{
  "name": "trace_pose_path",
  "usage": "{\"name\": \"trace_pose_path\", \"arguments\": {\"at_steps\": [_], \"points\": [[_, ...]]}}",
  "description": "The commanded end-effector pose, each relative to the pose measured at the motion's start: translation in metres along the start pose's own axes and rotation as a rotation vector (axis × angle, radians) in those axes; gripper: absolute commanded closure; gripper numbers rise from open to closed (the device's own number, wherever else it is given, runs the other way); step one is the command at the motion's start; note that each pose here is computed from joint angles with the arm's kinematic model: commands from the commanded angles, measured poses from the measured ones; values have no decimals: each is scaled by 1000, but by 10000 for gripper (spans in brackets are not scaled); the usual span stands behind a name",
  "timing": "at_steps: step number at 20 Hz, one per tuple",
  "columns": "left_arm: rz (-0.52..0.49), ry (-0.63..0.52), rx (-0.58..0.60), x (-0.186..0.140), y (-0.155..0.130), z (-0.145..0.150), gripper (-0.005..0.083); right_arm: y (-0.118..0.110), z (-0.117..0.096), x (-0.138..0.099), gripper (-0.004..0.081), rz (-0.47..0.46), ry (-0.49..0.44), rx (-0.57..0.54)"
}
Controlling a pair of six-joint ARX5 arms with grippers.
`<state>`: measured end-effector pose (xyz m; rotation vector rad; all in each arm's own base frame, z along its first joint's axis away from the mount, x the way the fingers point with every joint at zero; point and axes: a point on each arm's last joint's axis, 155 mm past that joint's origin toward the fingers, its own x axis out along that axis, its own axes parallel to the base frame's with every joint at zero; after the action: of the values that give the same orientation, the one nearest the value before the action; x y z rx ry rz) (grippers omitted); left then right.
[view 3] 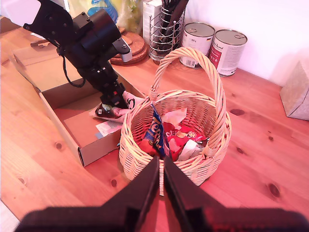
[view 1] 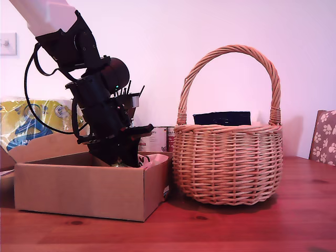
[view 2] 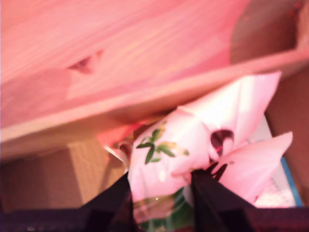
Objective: Move the bags of Easter eggs from the cardboard box on the left into the woven basket on the right side.
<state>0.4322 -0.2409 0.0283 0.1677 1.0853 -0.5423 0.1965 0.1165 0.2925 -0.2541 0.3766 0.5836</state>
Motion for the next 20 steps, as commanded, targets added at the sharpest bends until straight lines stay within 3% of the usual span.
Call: {"name": "trace_pose_path", "arguments": {"at_steps": [1,6,12,16,20], "points": [[-27,63,22,-5,-8,-22,662,0,-3,2,781,0,2,3],[-41,-20,68,-83,-23,-2,662,1,-6,3,781,2,15,9],[-145,-212,138,-175,-62,22,662,12,-5,2,781,65,11,84],[-245,-324,234,-198,-108,31,662,12,-6,2,781,61,14,111],[-330,-448,348,-191,-160,44,664,11,-13,0,781,54,37,114]]}}
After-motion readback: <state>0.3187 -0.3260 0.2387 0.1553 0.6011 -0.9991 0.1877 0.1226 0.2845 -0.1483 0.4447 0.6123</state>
